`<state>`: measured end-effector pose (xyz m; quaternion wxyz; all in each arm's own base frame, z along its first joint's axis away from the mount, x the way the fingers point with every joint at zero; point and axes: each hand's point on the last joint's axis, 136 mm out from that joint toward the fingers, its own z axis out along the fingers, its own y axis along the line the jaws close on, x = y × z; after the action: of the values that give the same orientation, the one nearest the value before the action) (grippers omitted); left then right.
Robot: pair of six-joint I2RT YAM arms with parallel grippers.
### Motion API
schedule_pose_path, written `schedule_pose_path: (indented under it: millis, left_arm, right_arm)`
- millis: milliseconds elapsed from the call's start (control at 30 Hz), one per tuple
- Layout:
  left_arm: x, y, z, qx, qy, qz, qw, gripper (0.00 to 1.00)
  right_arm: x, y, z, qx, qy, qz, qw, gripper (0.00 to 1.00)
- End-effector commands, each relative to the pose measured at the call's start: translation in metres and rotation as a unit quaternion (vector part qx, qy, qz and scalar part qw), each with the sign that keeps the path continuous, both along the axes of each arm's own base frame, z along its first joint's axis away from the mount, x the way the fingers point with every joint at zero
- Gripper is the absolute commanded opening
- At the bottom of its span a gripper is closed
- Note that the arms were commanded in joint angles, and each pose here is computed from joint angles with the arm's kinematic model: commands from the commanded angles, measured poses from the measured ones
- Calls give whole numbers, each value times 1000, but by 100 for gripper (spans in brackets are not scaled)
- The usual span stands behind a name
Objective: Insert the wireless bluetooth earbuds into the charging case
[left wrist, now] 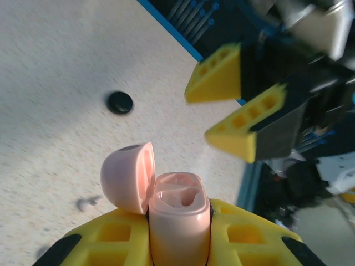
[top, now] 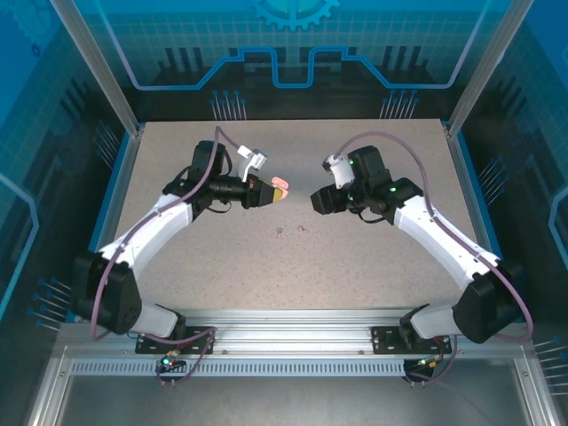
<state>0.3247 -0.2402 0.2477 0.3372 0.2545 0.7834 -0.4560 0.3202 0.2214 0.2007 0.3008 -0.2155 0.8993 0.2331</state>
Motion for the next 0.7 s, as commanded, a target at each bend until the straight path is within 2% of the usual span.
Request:
schedule_pose_path:
  millis: [0,167,267,367,500,667]
  left_arm:
    - [20,15,27,-29,-102,91,990,0]
    - [22,44,44,-44,-194,190,961,0]
    - [19,55,55,-58,-248,223,941,0]
    - [13,56,66,-65,-305,236,920,0]
    - [6,46,77,-50,-361,226,904,0]
    - [4,45,95,-60,-391,239,887,0]
  right_arm:
    - [0,5,-41,-27,48,-28,998,58]
    - [8,14,-84,-83,88,-14,993,57]
    - [14,19,-106,-123,109,-6,986,56]
    - [17,27,-119,-152,116,12,982,54]
    - [18,36,-131,-187,118,34,975,52]
    - [20,38,-146,-235,120,48,963,49]
